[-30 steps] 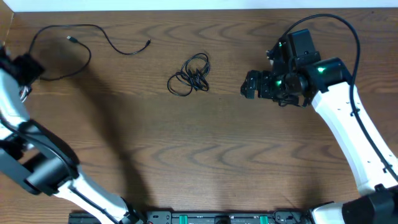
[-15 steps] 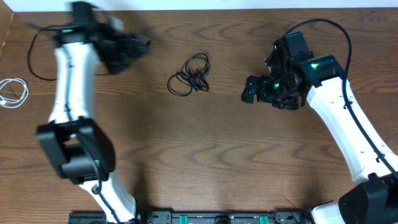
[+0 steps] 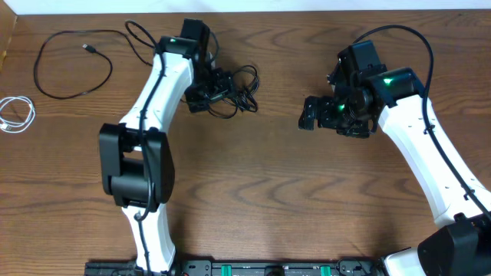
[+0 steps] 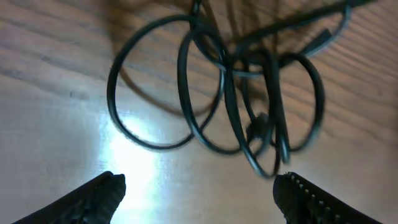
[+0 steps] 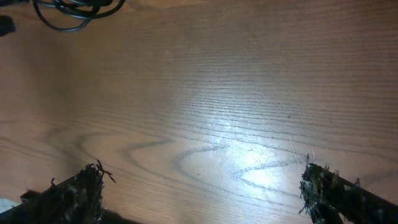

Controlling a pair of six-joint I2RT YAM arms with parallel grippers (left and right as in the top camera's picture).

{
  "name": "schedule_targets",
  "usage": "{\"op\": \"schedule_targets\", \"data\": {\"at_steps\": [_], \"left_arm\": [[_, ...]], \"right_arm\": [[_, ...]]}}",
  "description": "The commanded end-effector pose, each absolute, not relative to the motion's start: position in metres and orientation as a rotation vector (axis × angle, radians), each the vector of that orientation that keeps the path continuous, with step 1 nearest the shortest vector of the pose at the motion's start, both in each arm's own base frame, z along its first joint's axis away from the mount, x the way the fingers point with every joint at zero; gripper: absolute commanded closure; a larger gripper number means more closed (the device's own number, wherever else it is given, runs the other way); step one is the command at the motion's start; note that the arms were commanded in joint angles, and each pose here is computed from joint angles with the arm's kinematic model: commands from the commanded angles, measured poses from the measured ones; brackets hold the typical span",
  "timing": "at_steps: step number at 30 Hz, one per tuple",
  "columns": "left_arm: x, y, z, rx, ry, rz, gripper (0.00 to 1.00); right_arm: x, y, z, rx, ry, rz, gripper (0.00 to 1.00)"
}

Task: Untangle cables
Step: 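Move the left gripper to the small black coil and grasp it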

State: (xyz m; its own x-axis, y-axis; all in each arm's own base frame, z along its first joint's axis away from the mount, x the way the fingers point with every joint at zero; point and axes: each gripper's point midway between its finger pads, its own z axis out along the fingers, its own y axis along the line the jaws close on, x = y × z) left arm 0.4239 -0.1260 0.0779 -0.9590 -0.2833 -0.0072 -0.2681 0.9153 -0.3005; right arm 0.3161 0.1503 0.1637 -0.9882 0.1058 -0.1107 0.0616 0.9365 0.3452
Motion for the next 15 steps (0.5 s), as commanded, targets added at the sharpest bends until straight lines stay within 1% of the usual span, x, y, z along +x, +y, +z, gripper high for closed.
{"op": "schedule_targets", "data": {"at_steps": [1, 2, 4, 5, 6, 8, 9, 10, 13, 15], "left_arm": [[0.429, -0.119, 0.061, -0.5, 3.026, -0.391, 0.2], [0.432, -0.12, 0.059, -0.498, 3.019, -0.394, 0.24], [0.437, -0.12, 0.055, -0.495, 3.007, -0.399, 0.35], [0.439, -0.121, 0.052, -0.495, 3.005, -0.4, 0.42], [0.44, -0.121, 0.05, -0.495, 3.002, -0.402, 0.46], [0.444, -0.122, 0.046, -0.496, 2.995, -0.404, 0.47], [0.445, -0.122, 0.046, -0.495, 2.991, -0.406, 0.49], [0.446, -0.122, 0.046, -0.494, 2.988, -0.407, 0.53], [0.447, -0.122, 0.046, -0.493, 2.983, -0.411, 0.73], [0.447, -0.125, 0.049, -0.49, 2.98, -0.433, 0.81]], "right_arm": [[0.317, 0.149, 0.161, 0.144, 2.974, 0.518, 0.01], [0.317, 0.149, 0.161, 0.144, 2.974, 0.518, 0.01], [0.317, 0.149, 0.161, 0.144, 2.974, 0.518, 0.01], [0.317, 0.149, 0.161, 0.144, 2.974, 0.518, 0.01], [0.317, 0.149, 0.161, 0.144, 2.974, 0.518, 0.01], [0.317, 0.149, 0.161, 0.144, 2.974, 0.518, 0.01], [0.317, 0.149, 0.161, 0.144, 2.974, 0.518, 0.01], [0.317, 0.149, 0.161, 0.144, 2.974, 0.518, 0.01], [0.317, 0.149, 0.161, 0.144, 2.974, 0.518, 0.01], [0.317, 0.149, 0.161, 0.144, 2.973, 0.518, 0.01]]}}
